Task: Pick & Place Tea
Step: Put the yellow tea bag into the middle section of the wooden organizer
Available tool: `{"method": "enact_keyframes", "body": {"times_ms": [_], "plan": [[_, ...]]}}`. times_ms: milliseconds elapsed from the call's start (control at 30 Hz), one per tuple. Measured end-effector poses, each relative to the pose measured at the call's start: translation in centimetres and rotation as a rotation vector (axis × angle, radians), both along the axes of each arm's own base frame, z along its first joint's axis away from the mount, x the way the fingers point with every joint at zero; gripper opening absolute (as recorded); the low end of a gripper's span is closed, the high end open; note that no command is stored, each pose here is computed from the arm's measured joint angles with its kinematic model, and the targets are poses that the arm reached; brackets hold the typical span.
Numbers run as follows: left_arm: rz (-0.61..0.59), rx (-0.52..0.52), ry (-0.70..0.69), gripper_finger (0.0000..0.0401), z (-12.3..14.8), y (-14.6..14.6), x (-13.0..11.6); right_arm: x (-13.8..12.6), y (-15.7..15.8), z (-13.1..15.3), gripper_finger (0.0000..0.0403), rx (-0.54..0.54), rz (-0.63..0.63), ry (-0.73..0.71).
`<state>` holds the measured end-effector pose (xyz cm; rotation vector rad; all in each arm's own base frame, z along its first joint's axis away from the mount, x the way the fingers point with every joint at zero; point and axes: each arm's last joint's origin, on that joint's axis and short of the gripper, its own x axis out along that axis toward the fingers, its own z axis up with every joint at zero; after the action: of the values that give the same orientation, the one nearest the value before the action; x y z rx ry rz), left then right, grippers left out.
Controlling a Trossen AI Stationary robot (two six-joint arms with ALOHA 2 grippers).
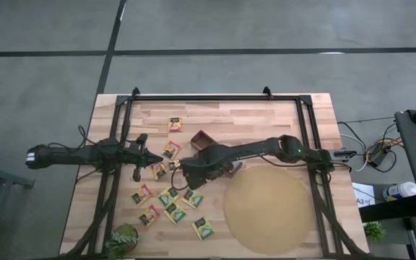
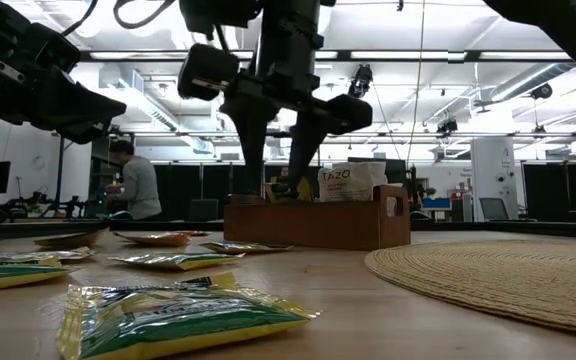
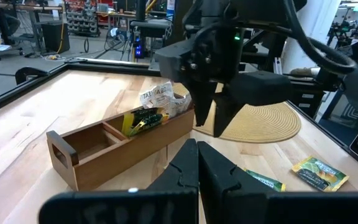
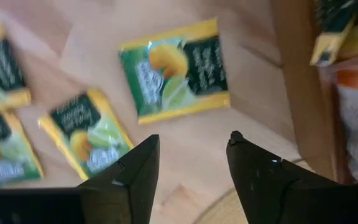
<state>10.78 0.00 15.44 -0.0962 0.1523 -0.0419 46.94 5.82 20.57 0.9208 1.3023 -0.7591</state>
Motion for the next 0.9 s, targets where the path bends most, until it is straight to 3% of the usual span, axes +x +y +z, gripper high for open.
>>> {"method": "enact_keyframes", "body": {"times_ms": [167,500,900], "plan": [[0.0,0.0,0.0,0.0,0.0,0.0,0.0,-0.2,1.2,0.0,0.0185,-0.002,-0.128,0.002],[0.0,0.0,0.0,0.0,0.0,0.0,0.0,-0.4,2.7,-1.1,0.0185,0.062,-0.668,0.037],[0.0,0.0,0.0,0.0,0.0,0.0,0.0,-0.6,1.0,-3.1,0.0185,0.008,-0.894,0.045]]}}
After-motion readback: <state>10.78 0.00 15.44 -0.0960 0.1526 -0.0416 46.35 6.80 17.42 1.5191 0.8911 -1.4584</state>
